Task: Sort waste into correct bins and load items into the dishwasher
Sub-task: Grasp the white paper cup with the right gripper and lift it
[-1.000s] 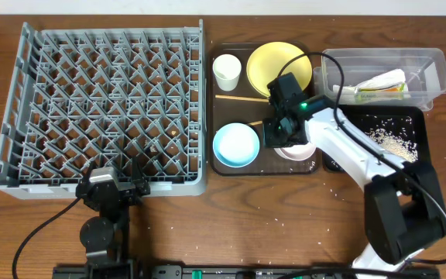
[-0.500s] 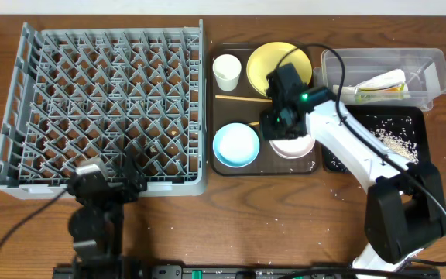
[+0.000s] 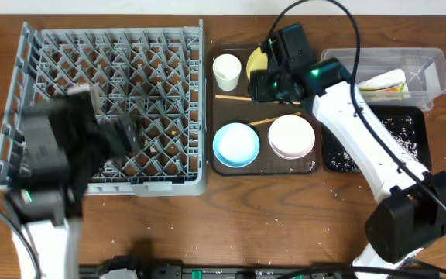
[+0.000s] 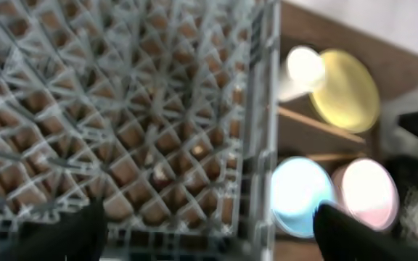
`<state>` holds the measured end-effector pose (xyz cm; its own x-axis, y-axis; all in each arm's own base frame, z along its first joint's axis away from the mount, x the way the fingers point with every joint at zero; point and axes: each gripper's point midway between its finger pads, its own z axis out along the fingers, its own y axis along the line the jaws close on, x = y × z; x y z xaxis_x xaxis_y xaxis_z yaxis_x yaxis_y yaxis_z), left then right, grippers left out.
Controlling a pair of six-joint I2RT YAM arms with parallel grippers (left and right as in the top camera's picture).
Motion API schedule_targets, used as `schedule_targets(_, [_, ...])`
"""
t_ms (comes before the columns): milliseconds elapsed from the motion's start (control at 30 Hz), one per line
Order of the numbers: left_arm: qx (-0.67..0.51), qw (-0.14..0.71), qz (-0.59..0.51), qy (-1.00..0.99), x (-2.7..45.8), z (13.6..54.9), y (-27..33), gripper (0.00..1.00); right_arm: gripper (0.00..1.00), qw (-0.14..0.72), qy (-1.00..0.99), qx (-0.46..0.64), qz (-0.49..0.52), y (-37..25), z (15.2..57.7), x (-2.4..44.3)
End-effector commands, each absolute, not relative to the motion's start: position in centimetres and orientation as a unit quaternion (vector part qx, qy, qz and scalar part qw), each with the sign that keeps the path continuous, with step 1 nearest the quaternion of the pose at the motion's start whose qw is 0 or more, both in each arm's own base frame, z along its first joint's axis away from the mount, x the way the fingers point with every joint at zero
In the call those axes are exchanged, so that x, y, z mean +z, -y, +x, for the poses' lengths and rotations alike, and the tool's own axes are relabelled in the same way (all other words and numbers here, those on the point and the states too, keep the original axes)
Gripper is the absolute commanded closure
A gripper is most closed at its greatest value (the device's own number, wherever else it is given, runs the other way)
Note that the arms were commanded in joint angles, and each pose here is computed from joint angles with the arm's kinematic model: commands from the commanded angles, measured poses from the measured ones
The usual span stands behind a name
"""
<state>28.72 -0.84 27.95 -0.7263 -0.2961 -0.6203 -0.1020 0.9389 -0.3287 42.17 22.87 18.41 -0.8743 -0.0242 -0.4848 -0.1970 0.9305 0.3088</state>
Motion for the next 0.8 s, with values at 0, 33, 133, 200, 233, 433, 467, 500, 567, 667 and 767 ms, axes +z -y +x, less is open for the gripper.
schedule_targets(0, [-0.174,0.332,-0.102,-0.921,30.8,30.5,1.9,0.08,0.45,0.274,-0.943,0.183,-0.040,-22.6,45.1,19.9])
schedule_targets(33, [-0.174,0.327,-0.104,-0.923,31.0,31.0,1.8,0.08,0.44,0.278,-0.942,0.184,-0.039,-22.8,45.8,19.9])
schedule_targets(133, [-0.174,0.313,-0.107,-0.928,30.2,32.2,1.7,0.08,0.40,0.282,-0.940,0.186,-0.038,-23.8,48.5,19.3])
schedule_targets(200, [-0.174,0.310,-0.108,-0.928,29.7,33.0,1.6,0.08,0.39,0.281,-0.941,0.187,-0.034,-24.6,50.2,18.3])
schedule_targets(233, [-0.175,0.305,-0.109,-0.930,29.3,33.3,1.6,0.08,0.40,0.280,-0.941,0.188,-0.031,-25.0,51.0,17.8])
schedule_targets(433, [-0.174,0.281,-0.114,-0.937,27.7,34.2,1.4,0.08,0.47,0.267,-0.948,0.176,-0.003,-25.4,54.5,13.3])
schedule_targets(467, [-0.175,0.277,-0.115,-0.938,27.5,34.3,1.4,0.08,0.48,0.264,-0.949,0.174,-0.001,-25.4,54.9,12.3])
schedule_targets(500, [-0.174,0.274,-0.116,-0.939,27.3,34.4,1.4,0.08,0.50,0.258,-0.951,0.172,0.003,-25.3,55.1,11.2])
schedule_targets(567, [-0.174,0.267,-0.117,-0.940,26.8,34.6,1.4,0.08,0.55,0.242,-0.956,0.166,0.009,-25.2,55.2,8.9])
schedule_targets(667, [-0.174,0.258,-0.119,-0.943,26.2,34.9,1.4,0.08,0.59,0.221,-0.962,0.159,0.010,-25.1,55.1,6.2])
schedule_targets(767, [-0.174,0.251,-0.121,-0.944,25.7,35.1,1.3,0.08,0.66,0.214,-0.963,0.165,0.007,-25.5,55.1,5.3])
